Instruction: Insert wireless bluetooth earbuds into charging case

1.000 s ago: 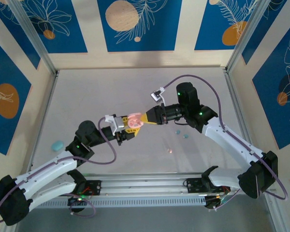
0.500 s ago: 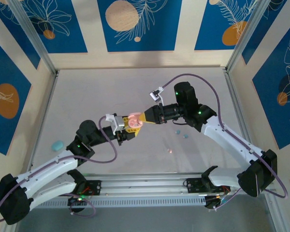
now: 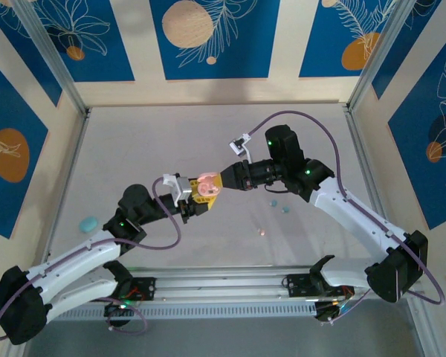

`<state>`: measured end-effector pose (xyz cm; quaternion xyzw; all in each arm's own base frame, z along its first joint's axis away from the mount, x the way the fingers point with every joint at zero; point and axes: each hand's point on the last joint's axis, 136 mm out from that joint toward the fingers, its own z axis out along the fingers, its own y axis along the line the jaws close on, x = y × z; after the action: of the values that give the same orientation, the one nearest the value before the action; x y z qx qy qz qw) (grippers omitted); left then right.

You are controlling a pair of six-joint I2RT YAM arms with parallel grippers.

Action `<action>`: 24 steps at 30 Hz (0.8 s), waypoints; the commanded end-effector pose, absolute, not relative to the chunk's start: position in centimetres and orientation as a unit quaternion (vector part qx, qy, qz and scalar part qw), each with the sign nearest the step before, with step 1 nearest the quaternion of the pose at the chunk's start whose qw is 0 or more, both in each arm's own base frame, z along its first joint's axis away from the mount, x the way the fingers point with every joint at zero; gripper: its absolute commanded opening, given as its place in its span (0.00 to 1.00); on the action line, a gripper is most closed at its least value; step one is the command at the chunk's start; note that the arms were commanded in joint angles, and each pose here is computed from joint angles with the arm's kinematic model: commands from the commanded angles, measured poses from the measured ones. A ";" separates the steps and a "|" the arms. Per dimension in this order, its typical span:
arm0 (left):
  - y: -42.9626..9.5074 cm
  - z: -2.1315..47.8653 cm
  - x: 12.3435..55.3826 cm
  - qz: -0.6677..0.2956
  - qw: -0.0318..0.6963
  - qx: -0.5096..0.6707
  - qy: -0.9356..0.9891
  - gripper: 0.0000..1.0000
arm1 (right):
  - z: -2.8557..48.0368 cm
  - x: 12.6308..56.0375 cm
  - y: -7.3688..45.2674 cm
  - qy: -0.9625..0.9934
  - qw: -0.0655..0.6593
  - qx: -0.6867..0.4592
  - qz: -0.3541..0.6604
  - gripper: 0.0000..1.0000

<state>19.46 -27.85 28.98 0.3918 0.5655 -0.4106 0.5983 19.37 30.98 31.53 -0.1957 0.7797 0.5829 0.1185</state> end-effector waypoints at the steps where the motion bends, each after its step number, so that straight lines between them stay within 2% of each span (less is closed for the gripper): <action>1: -27.8 32.6 18.5 -0.429 0.632 0.394 0.511 0.30 | 30.5 19.7 30.9 0.798 0.118 -0.188 0.560 0.30; 8: -27.7 32.6 18.6 -0.426 0.634 0.392 0.512 0.29 | 30.6 19.7 30.8 0.804 0.120 -0.187 0.552 0.32; 12: -27.5 32.5 18.9 -0.418 0.638 0.388 0.518 0.29 | 31.6 19.4 30.4 0.799 0.134 -0.191 0.555 0.37; 20: -27.2 32.1 19.4 -0.400 0.643 0.383 0.529 0.30 | 33.9 19.0 26.3 0.795 0.221 -0.158 0.543 0.43; 22: -27.2 32.0 19.6 -0.398 0.645 0.380 0.531 0.30 | 32.9 19.4 24.5 0.808 0.242 -0.120 0.524 0.46; 24: -27.1 32.2 19.6 -0.398 0.647 0.378 0.530 0.30 | 29.5 20.3 21.7 0.842 0.248 -0.047 0.477 0.49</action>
<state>19.66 -27.56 29.54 0.3851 0.5621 -0.4038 0.6105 19.15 24.68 33.92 -0.1339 0.7940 0.5391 0.2471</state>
